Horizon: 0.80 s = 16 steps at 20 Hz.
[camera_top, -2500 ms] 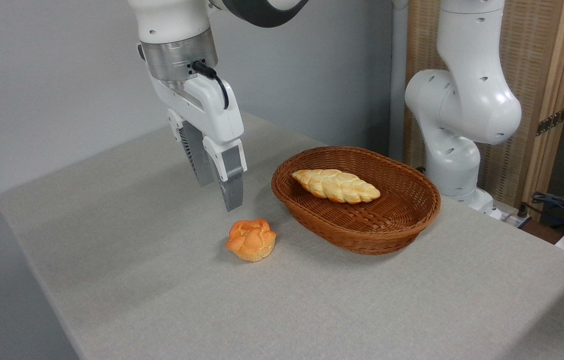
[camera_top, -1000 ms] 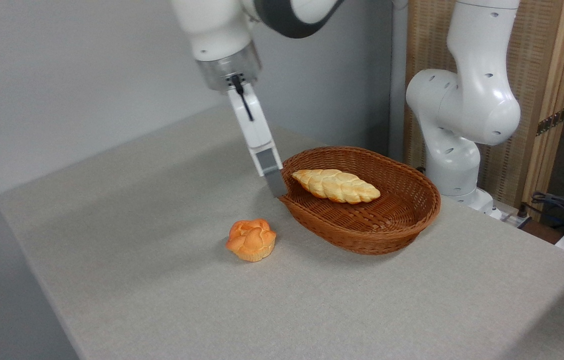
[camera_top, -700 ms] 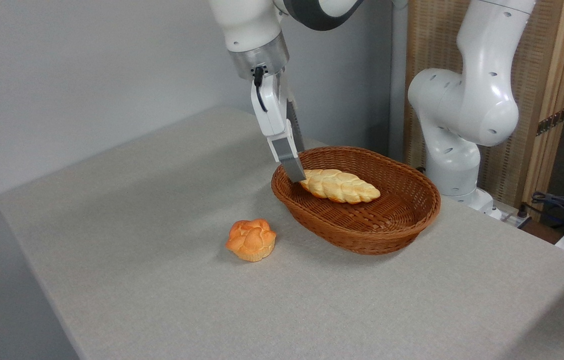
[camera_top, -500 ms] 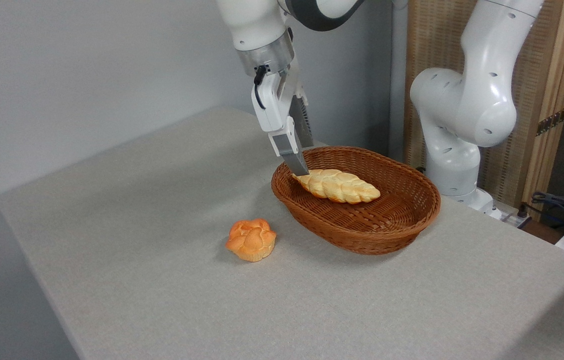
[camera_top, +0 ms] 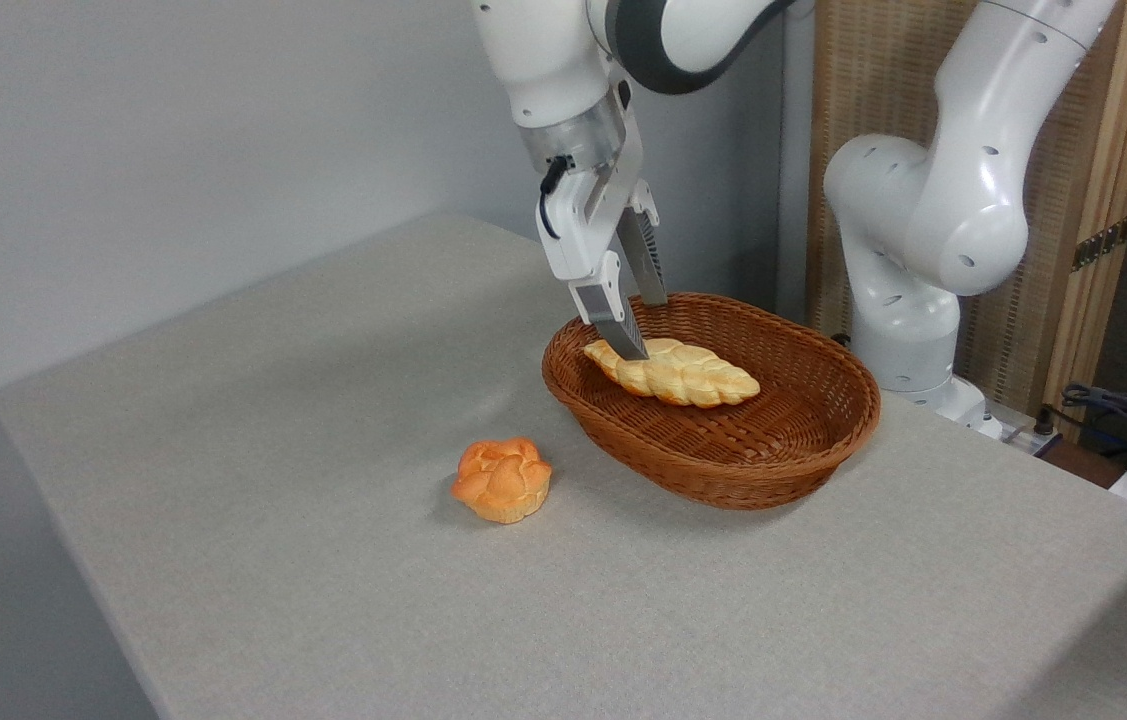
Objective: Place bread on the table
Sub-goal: 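Lower the gripper onto the braided bread and close on it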
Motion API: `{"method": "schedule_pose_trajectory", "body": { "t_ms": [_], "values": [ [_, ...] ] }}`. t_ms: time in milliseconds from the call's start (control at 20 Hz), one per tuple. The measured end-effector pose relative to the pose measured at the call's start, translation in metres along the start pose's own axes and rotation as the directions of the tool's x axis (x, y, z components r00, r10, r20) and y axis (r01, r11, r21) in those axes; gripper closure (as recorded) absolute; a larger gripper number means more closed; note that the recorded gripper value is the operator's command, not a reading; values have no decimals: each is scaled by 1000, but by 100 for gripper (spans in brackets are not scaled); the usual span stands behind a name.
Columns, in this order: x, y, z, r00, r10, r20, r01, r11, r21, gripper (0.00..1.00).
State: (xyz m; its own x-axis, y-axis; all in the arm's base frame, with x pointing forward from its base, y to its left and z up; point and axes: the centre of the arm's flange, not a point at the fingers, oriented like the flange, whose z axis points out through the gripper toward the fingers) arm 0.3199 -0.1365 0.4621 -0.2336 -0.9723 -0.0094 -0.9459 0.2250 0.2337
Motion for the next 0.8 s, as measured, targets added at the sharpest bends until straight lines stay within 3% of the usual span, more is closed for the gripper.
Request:
{"method": "schedule_pose_trajectory", "body": {
  "t_ms": [250, 800],
  "values": [
    [0, -3, 20, 999, 17, 35, -18, 999, 33, 1],
    [8, -4, 32, 996, 56, 75, -57, 998, 15, 1]
  ]
}}
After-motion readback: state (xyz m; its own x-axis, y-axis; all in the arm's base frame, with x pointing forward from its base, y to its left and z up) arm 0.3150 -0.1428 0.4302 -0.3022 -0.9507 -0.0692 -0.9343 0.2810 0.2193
